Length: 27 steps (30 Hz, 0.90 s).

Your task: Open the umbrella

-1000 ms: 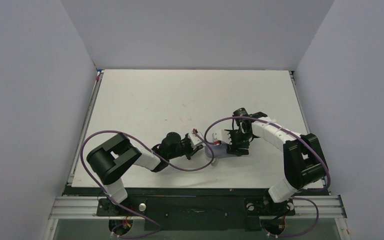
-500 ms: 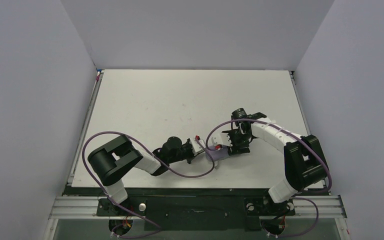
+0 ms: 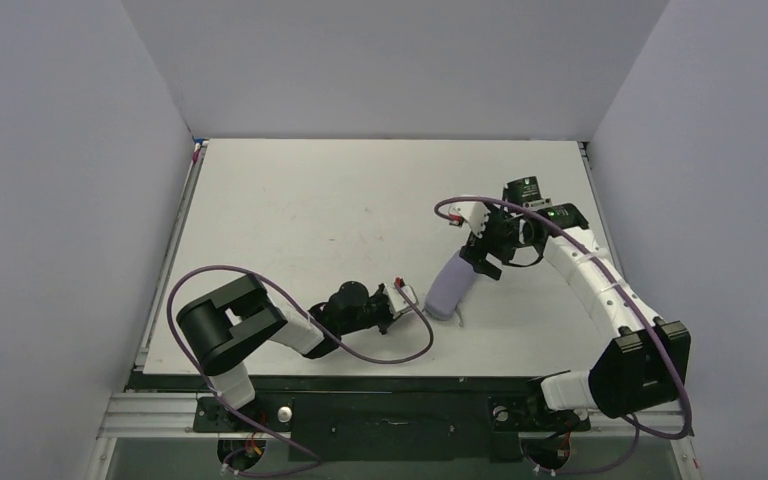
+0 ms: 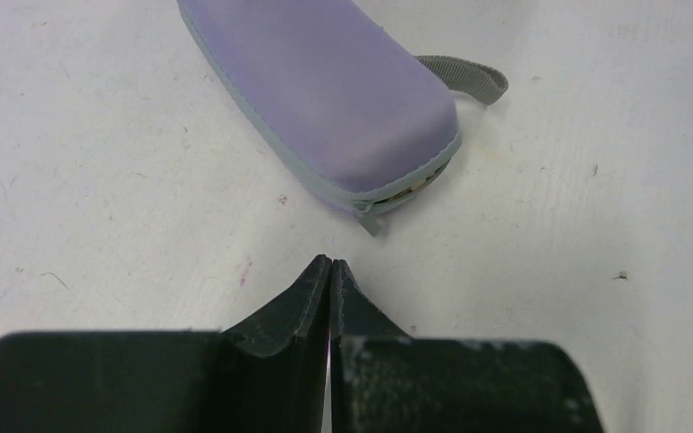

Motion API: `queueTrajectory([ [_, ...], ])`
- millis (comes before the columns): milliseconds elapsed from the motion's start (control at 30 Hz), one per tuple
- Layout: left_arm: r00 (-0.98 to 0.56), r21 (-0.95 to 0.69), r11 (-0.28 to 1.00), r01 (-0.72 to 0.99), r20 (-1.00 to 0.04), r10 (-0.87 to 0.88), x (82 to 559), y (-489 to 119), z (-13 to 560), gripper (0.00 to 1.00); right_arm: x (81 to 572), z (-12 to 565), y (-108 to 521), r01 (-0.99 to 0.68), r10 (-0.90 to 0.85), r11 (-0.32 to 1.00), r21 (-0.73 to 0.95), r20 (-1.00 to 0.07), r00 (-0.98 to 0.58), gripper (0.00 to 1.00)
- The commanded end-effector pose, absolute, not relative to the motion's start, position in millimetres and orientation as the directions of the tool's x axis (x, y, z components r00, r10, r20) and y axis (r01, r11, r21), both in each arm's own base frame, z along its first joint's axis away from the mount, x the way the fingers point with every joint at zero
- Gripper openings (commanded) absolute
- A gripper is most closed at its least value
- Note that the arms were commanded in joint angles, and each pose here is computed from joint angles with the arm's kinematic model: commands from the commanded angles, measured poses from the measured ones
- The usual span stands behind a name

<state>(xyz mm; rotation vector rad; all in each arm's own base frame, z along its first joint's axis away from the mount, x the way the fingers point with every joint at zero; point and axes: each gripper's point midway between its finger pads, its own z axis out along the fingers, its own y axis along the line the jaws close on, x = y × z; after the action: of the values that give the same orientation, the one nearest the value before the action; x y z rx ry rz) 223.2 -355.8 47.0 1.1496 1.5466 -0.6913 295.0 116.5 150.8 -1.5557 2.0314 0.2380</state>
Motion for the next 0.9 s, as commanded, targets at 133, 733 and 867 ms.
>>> queueTrajectory([
  [133, -0.038, 0.082, 0.444, 0.892, -0.966, 0.256, 233, -362, 69, 0.14, 288, 142, 77, -0.584, -0.445, 0.796, 0.158, -0.502, -0.742, 0.78],
  [733, -0.124, 0.011, 0.451, 0.892, -0.955, 0.268, 217, -391, 44, 0.54, 280, 73, 124, -0.064, 0.087, 0.833, 0.549, -0.246, -0.965, 0.79],
  [867, -0.121, 0.010, 0.447, 0.895, -0.957, 0.265, 221, -400, 41, 0.54, 287, 67, 131, -0.052, 0.105, 0.827, 0.560, -0.245, -0.964, 0.79],
])
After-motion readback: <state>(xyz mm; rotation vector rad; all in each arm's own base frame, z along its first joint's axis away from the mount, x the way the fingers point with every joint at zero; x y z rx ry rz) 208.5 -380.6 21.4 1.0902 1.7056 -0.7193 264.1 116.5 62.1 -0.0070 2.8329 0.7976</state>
